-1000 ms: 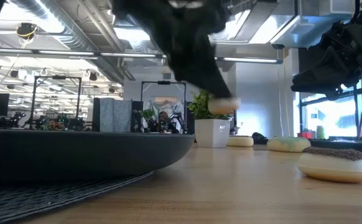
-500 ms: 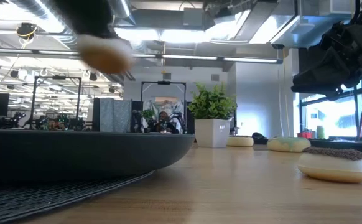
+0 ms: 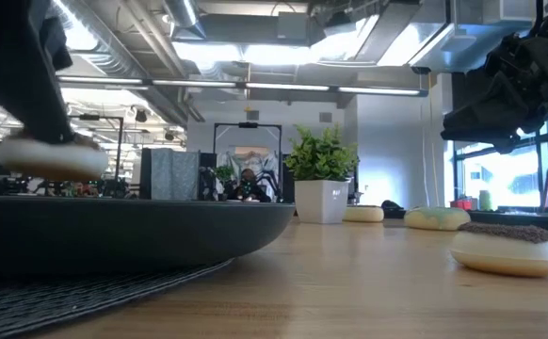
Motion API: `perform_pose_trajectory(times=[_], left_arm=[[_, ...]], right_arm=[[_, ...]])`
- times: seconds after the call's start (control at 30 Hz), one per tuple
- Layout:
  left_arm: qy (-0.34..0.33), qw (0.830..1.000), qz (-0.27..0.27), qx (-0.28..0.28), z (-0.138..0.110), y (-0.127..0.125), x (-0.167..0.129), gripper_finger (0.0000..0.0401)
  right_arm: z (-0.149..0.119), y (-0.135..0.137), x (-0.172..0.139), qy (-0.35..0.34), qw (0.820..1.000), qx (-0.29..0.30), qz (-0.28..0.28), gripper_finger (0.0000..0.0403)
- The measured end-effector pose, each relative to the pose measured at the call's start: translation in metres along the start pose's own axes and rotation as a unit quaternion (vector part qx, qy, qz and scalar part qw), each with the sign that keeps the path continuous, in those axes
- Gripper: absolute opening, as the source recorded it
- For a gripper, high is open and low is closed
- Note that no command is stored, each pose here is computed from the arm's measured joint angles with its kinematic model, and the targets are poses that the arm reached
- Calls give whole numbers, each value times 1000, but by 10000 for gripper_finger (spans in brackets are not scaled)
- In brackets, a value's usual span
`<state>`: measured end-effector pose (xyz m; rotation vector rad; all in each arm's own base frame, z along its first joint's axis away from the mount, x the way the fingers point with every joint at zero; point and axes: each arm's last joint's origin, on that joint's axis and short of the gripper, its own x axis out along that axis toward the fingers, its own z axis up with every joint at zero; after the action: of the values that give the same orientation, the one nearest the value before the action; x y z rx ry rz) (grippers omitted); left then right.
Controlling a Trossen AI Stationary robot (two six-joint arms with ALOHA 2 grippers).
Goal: Pick & Place donuts
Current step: Put the small brown donut on the black plate
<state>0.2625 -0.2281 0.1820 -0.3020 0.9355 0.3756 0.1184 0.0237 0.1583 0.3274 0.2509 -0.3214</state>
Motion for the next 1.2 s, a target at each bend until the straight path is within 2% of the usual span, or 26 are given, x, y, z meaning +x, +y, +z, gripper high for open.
perform_pose_trajectory(times=[0.23,0.43,0.63,1.2], left_arm=[[16,1000,13,14,-8,-1,16,6],[-7,1000,20,23,-4,-1,18,7],[12,1000,12,20,-2,0,21,7],[9,1000,6,9,0,-1,22,8]], right_arm=[[0,0,0,0,1000,0,0,132],[0,0,0,0,1000,-1,0,132],[0,0,0,0,1000,-1,0,132],[-1,0,0,3,1000,-4,-2,132]])
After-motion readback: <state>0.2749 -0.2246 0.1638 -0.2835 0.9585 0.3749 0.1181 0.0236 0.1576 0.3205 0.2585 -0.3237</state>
